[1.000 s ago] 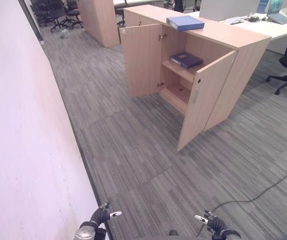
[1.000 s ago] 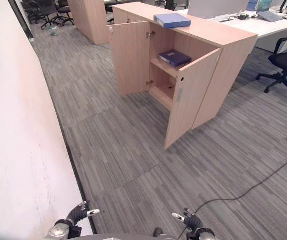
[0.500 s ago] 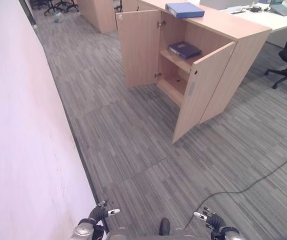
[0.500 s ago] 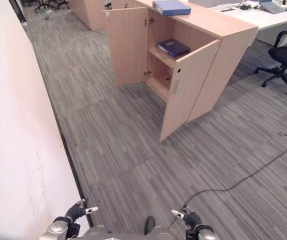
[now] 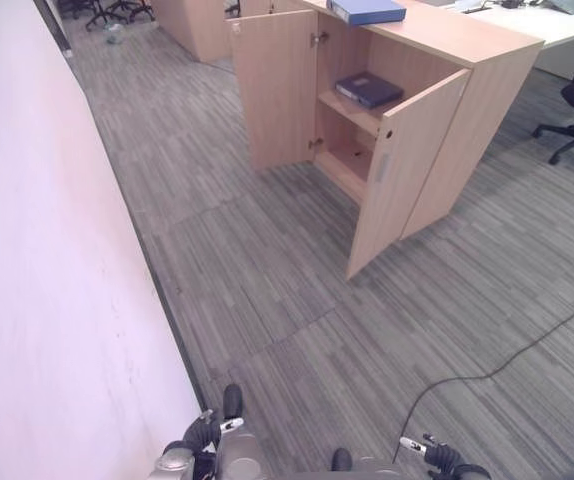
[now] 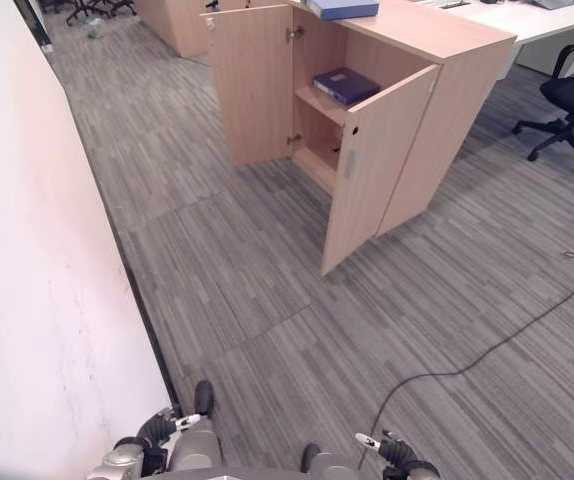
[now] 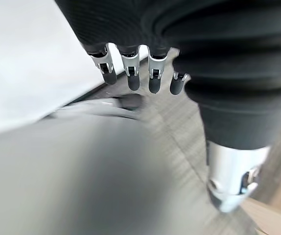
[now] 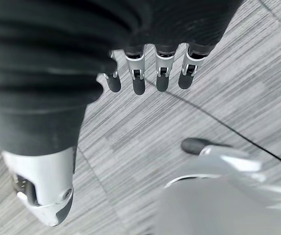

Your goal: Put the empty folder in the office cabinet

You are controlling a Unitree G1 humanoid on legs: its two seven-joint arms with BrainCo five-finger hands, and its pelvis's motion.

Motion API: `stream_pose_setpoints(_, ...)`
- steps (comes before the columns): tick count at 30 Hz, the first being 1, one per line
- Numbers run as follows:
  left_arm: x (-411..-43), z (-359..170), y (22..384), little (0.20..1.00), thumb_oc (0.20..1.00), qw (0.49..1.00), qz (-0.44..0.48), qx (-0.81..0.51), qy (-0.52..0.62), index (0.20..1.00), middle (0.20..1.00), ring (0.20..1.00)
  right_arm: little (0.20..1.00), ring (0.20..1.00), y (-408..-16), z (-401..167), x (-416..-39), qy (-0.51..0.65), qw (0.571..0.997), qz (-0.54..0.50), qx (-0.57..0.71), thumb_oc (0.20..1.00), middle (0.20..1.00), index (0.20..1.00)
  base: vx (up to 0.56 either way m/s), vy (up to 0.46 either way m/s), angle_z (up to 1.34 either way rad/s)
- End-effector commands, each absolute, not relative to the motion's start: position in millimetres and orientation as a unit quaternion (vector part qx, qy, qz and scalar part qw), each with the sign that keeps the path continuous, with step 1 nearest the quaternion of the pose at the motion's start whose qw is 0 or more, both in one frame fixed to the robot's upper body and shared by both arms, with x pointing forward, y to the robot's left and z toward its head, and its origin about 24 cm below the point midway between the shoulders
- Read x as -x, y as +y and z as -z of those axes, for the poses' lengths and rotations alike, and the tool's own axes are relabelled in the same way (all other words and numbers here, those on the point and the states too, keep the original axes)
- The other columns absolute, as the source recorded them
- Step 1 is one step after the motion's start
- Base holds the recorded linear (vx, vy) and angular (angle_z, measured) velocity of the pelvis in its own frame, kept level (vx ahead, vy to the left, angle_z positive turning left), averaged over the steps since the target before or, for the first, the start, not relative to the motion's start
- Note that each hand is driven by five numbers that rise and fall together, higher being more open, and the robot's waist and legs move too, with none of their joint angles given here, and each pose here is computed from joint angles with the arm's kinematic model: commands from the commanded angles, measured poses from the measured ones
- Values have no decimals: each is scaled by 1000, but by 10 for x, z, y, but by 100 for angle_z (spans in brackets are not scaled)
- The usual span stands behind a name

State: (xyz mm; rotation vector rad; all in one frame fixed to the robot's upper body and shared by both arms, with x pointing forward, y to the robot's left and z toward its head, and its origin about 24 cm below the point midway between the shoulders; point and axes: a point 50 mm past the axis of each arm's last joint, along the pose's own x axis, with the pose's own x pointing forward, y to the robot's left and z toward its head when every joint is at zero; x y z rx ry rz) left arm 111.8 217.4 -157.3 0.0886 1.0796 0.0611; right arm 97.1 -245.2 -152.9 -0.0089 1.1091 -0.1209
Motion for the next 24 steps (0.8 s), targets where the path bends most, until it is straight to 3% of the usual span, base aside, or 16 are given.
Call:
stream_pose_setpoints(1, -1119, 1506, 2332, 1000, 1000, 869, -47, -54, 489, 1000, 1000, 1000, 1000, 1000, -2435, 1452, -1157, 486, 872, 46, 4, 1000, 1000, 1000, 432, 295, -51)
stream_pose_setpoints(7, -1214, 1462, 2402, 1000, 1000, 874, -44, -71, 479, 1000, 1000, 1000, 1000, 1000, -2308, 1444, -1290, 472, 881, 40, -19, 1000, 1000, 1000, 248, 178, -27)
stream_pose_setpoints(11, -1484, 1342, 2431, 1000, 1000, 894, -41, -81, 439, 1000, 1000, 1000, 1000, 1000, -2260, 1365, -1507, 440, 897, 34, -27, 1000, 1000, 1000, 245, 247, -15)
stream_pose_setpoints(24, -1535, 1315, 2435, 1000, 1000, 897, -35, -90, 432, 1000, 1000, 1000, 1000, 1000, -2362, 1399, -1421, 449, 887, 88, -54, 1000, 1000, 1000, 221, 140, -13)
